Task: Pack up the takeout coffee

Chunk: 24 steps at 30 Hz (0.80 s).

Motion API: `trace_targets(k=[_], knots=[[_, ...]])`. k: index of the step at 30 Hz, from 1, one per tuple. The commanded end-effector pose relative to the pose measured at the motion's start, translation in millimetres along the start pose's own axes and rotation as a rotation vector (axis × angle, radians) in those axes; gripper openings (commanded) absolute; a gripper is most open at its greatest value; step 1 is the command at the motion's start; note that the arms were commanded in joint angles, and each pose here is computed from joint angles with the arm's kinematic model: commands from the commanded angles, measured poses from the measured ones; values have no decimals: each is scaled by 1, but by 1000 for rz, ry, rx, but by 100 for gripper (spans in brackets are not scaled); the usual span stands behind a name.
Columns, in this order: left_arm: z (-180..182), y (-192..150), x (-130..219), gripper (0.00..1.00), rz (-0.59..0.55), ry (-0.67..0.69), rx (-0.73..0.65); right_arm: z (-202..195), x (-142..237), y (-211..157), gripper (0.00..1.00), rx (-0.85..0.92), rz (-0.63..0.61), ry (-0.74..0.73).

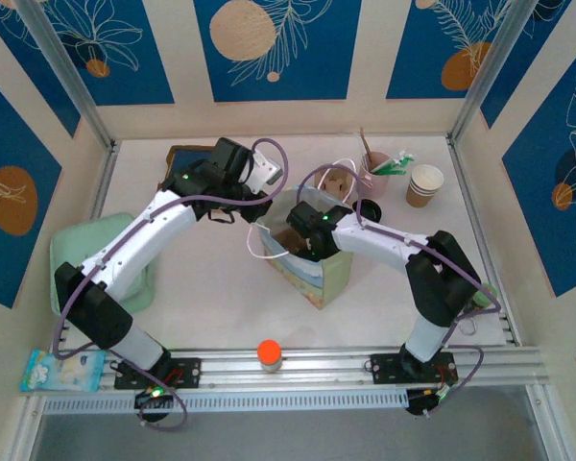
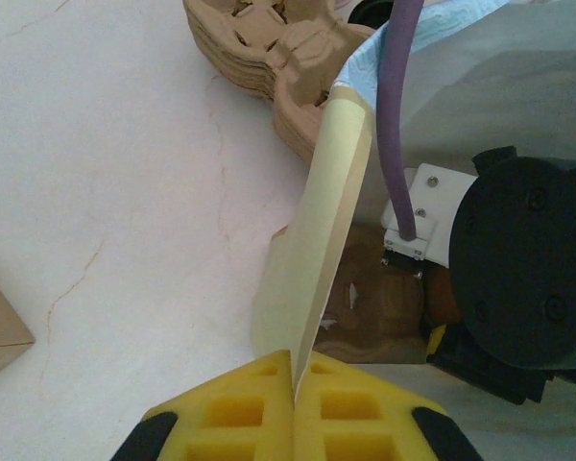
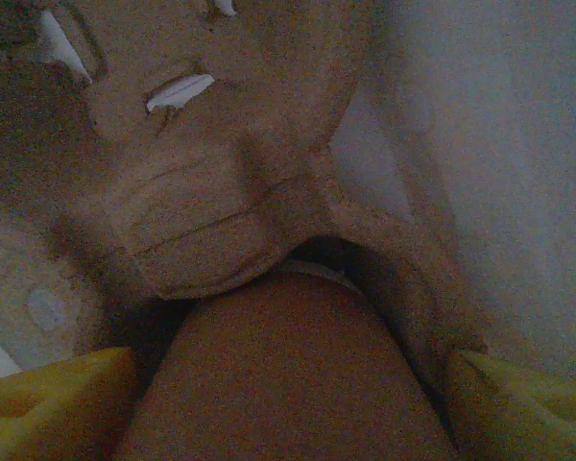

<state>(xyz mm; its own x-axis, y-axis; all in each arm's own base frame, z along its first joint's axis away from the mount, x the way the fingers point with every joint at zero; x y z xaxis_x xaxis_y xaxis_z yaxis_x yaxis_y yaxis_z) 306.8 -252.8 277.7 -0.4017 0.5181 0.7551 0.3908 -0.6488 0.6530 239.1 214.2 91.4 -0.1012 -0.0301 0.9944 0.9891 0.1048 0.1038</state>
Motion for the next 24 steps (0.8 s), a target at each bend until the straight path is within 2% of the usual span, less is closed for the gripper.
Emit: trace_targets(k=[1,24], knots=[[-8,-4,7,6,2,-28,8,5,-21,-8,29,-9,85,14],[-7,-3,4,5,-4,-29,8,12,-33,-6,29,18,117,22]])
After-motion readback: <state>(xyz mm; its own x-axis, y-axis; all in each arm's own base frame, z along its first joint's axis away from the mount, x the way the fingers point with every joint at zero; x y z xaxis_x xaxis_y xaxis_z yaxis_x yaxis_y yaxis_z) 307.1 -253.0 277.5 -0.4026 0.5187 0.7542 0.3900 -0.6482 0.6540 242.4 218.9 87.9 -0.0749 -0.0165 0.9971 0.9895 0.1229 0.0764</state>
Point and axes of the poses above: each hand's point on the last joint's axis, 136 mm out from that joint toward the fingers, its own x axis back along the fingers, its own z axis along the line the jaws close on, y = z × x, the point moved 3 cm from there along x, back along the fingers, and after that the axes turned 12 degrees about -x, right-handed, at the moved point
